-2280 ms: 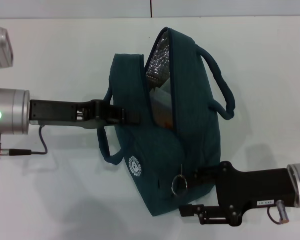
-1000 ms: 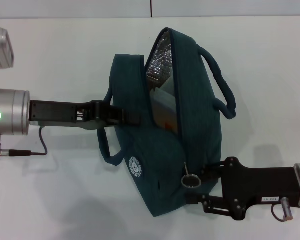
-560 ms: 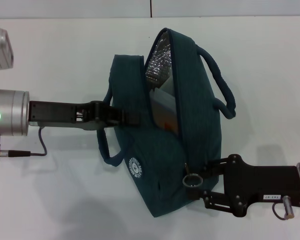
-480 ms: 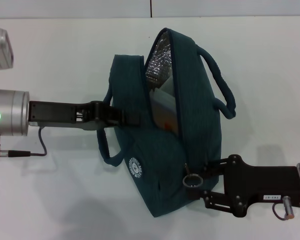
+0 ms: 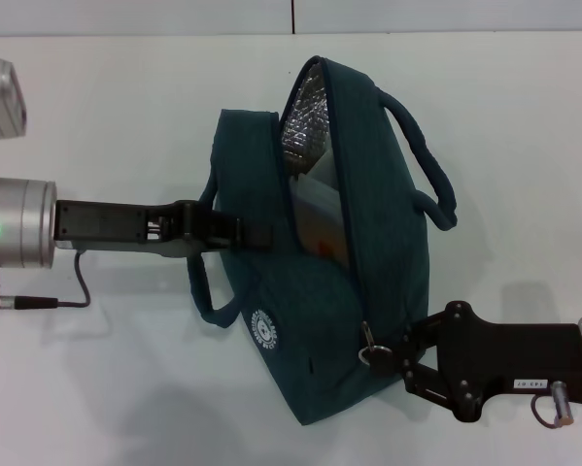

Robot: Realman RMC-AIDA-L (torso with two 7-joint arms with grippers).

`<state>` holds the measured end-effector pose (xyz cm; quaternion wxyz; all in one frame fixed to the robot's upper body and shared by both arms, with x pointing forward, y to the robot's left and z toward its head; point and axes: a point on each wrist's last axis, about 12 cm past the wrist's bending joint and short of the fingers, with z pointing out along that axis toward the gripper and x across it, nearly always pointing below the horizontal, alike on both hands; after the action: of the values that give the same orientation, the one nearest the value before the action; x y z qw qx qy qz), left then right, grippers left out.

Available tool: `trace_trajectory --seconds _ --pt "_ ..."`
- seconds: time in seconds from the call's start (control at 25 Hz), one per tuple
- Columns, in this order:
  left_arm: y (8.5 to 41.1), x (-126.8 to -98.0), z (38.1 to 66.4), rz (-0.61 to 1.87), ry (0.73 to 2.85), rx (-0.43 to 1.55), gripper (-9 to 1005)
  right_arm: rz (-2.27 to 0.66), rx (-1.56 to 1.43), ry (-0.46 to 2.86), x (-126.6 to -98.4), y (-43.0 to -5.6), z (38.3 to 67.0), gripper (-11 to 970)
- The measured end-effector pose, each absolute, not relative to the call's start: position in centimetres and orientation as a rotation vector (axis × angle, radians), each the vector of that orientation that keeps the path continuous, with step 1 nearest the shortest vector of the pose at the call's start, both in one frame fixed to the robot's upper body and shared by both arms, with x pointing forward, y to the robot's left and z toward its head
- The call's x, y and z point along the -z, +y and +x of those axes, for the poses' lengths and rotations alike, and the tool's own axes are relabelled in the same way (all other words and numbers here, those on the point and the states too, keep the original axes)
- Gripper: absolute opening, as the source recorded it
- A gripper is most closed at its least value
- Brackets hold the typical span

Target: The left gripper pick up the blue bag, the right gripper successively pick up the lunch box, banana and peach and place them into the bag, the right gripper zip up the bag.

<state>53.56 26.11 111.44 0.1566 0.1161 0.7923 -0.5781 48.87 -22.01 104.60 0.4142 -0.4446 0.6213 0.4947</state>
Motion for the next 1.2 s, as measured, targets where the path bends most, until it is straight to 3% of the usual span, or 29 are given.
trace_trajectory --seconds 0.08,0.64,1.2 --pt "26.1 -111.4 53.6 0.332 2.268 1.655 50 -1.116 -1.243 1.563 -104.6 -22.0 48.9 86" --pt "26.2 -111.4 53.5 0.331 2.268 1.651 50 -1.075 -1.222 1.55 -104.6 -22.9 48.4 5" --pt "26.6 -111.0 53.2 0.343 2.203 1.637 57 -1.068 -1.203 1.404 -106.9 -23.8 48.6 8"
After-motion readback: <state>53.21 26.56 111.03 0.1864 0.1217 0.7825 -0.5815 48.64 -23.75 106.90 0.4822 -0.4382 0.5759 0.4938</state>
